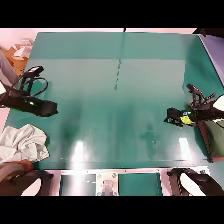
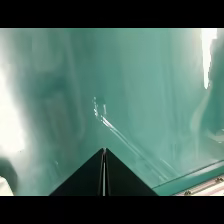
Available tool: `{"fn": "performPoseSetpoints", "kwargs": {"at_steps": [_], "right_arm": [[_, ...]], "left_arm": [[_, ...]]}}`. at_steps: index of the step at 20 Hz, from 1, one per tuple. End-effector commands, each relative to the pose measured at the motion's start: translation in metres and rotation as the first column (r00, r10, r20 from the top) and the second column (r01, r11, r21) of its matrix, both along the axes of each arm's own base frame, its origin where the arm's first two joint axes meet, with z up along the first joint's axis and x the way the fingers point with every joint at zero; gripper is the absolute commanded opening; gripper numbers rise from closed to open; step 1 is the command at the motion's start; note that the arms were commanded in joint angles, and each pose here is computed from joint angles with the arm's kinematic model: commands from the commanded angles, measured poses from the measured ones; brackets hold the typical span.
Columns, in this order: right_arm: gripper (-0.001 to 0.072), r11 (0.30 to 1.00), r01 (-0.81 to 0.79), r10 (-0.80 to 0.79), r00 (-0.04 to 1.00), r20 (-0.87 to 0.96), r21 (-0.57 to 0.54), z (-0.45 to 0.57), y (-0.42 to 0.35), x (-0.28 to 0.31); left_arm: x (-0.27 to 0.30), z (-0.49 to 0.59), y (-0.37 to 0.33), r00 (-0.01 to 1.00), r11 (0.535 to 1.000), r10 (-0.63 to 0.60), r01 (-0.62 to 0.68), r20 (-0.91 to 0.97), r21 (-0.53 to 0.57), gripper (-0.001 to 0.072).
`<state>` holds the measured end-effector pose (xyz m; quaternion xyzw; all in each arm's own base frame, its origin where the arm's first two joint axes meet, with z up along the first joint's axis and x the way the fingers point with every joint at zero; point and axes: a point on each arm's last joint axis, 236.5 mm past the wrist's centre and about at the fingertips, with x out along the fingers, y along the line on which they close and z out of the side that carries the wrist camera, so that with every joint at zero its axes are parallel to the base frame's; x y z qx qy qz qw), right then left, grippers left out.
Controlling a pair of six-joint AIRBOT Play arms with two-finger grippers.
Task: Fold the shirts.
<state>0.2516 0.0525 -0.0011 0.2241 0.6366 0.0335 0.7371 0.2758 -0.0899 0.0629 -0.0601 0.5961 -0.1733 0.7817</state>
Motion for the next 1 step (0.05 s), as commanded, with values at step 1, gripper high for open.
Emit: {"fn": "performPoseSetpoints", "kwargs": {"at_steps": [1], "right_arm": [[0.0012, 1.000, -0.004, 0.004, 1.000, 0.005, 0.005, -0.0001, 0.0028, -0.0007]], "left_arm": [[0.0018, -0.0004, 0.0004, 1.000, 1.000, 0.006, -0.006, 0.015, 0.000, 0.0019]]}}
